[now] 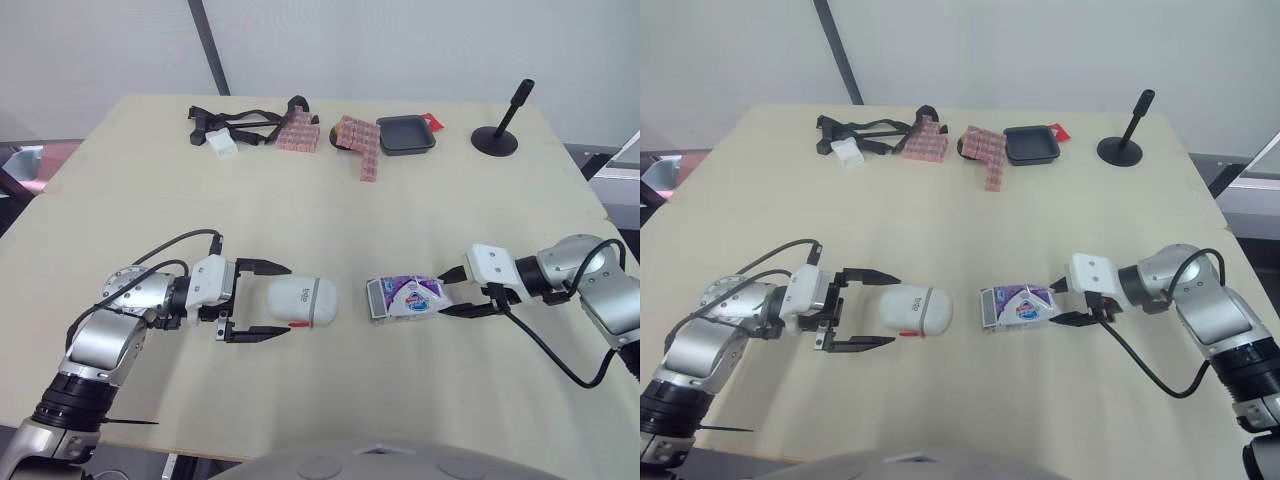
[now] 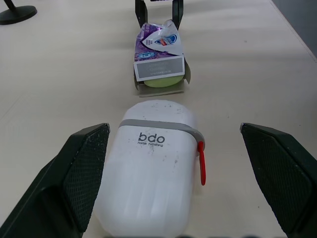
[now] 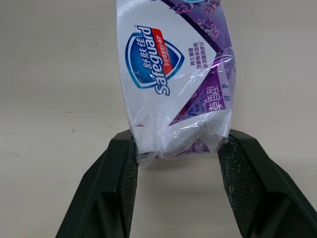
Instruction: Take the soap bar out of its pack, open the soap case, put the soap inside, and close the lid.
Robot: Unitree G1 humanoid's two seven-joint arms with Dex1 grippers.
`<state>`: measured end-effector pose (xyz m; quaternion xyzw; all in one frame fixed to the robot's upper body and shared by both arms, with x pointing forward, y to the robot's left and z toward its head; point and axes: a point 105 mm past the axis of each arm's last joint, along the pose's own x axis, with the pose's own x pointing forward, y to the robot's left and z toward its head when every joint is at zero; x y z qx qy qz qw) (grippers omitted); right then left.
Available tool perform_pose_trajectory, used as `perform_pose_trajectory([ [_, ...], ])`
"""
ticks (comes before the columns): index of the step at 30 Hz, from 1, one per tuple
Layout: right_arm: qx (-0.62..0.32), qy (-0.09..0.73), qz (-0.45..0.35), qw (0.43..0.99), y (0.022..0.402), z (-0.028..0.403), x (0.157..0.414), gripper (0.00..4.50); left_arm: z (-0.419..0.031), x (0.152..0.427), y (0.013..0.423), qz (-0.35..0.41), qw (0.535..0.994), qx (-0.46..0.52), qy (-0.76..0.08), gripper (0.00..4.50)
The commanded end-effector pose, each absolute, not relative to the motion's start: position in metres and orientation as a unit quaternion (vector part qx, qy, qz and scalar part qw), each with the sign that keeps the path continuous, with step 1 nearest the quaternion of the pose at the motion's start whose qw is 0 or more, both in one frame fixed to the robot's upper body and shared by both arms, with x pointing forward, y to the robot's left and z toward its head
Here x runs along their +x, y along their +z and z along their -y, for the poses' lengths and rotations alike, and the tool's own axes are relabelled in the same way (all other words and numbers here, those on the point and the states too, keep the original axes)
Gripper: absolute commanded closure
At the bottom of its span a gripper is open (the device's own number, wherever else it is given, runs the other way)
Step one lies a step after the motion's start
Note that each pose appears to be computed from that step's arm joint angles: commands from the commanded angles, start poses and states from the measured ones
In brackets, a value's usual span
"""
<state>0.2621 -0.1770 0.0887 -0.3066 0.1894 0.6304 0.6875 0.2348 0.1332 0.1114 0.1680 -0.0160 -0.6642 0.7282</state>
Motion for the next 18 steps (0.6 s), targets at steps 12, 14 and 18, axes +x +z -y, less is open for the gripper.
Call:
perform_pose_trajectory([
  [12,-0.339,0.613,-0.194,0.687,0.122,0.188,0.262,2.06,-0.134,0.236,0.116,0.026,0.727,0.177,-0.663,0.0],
  [14,-0.346,0.611,-0.199,0.684,0.126,0.191,0.26,2.06,-0.135,0.236,0.116,0.026,0.728,0.177,-0.662,0.0],
  [18,-0.36,0.609,-0.2,0.678,0.129,0.194,0.26,2.06,-0.135,0.237,0.115,0.025,0.728,0.176,-0.662,0.0],
])
